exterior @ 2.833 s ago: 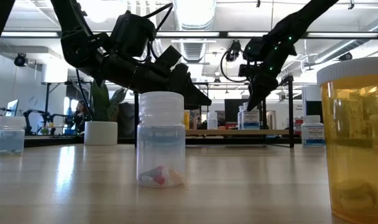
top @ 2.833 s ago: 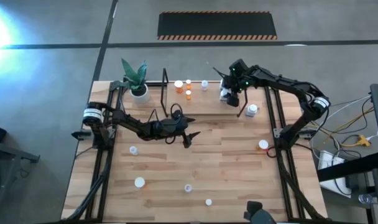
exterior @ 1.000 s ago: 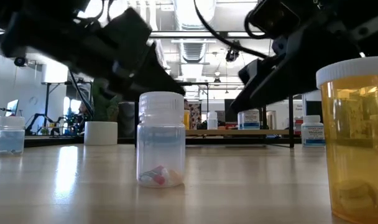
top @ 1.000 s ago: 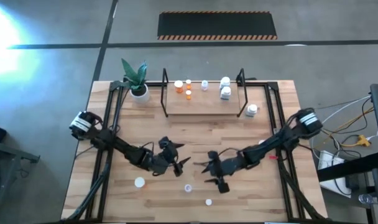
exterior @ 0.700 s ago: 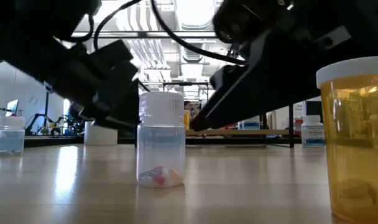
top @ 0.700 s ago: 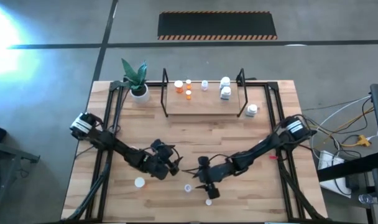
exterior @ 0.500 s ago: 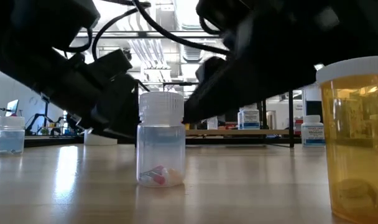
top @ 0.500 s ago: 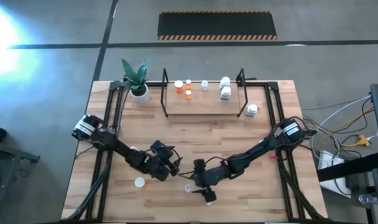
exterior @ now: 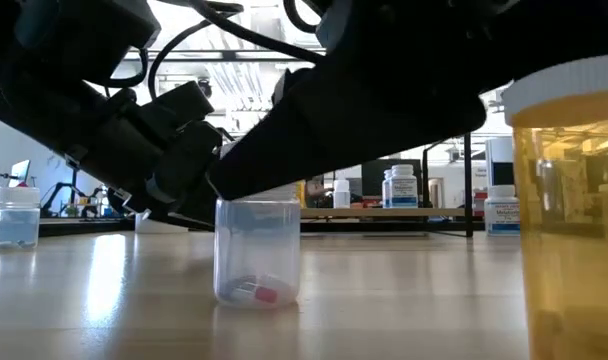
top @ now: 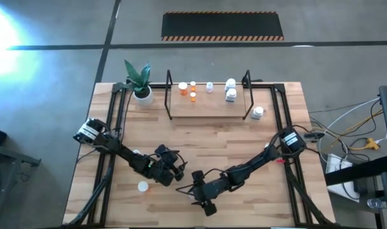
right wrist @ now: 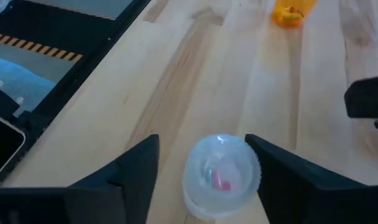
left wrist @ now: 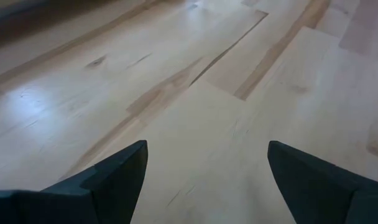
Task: Pick and place medicine bottles onto shelf by color
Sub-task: Put the bottom transparent pill bottle on the shelf aligned with the transparent pill bottle
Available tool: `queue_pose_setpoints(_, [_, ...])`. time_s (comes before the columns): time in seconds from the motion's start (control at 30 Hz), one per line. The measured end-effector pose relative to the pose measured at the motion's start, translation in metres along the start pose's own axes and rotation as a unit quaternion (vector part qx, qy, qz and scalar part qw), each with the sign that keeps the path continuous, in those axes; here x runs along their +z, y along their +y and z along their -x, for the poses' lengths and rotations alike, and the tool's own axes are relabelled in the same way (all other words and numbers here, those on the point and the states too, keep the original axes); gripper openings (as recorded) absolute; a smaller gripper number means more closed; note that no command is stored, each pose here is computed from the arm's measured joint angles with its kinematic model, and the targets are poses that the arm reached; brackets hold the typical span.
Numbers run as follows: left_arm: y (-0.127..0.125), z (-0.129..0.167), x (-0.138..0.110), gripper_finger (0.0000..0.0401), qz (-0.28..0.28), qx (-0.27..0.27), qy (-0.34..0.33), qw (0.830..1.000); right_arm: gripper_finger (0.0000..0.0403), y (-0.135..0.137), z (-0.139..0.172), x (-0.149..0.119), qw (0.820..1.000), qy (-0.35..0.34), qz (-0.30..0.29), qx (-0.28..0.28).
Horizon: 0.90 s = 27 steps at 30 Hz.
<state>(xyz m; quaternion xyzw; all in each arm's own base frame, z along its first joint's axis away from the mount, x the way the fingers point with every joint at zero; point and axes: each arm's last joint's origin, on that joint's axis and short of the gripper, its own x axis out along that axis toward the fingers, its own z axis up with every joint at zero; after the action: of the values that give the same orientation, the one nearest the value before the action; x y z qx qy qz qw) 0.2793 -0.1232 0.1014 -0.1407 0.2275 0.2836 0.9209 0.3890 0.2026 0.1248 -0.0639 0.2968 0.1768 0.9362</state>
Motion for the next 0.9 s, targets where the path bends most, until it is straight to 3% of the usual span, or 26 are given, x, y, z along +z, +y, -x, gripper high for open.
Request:
queue_pose_setpoints(0.17, [0.000,0.000,0.000,0.0315,0.002,-0.001,-0.001,1.000,0.0172,-0.001,0.005,0.003,1.000,0.000,0.005,-0.009])
queue_pose_setpoints(0.33, [0.000,0.000,0.000,0.0315,0.002,-0.001,-0.001,1.000,0.0128,-0.005,0.027,0.014,0.998,0.012,0.027,-0.055])
queue_pose_setpoints(0.57, [0.000,0.000,0.000,0.0315,0.001,-0.002,-0.001,1.000,0.0134,-0.022,0.085,0.025,0.983,0.043,0.047,-0.171])
queue_pose_setpoints(0.7, [-0.001,0.000,0.000,0.0315,0.004,-0.004,-0.003,1.000,0.0137,-0.054,0.130,0.018,0.974,0.041,0.029,-0.222])
queue_pose_setpoints(0.9, [-0.001,0.000,0.001,0.0315,0.008,-0.006,-0.005,1.000,0.0129,-0.135,0.190,-0.012,0.944,0.025,-0.085,-0.318])
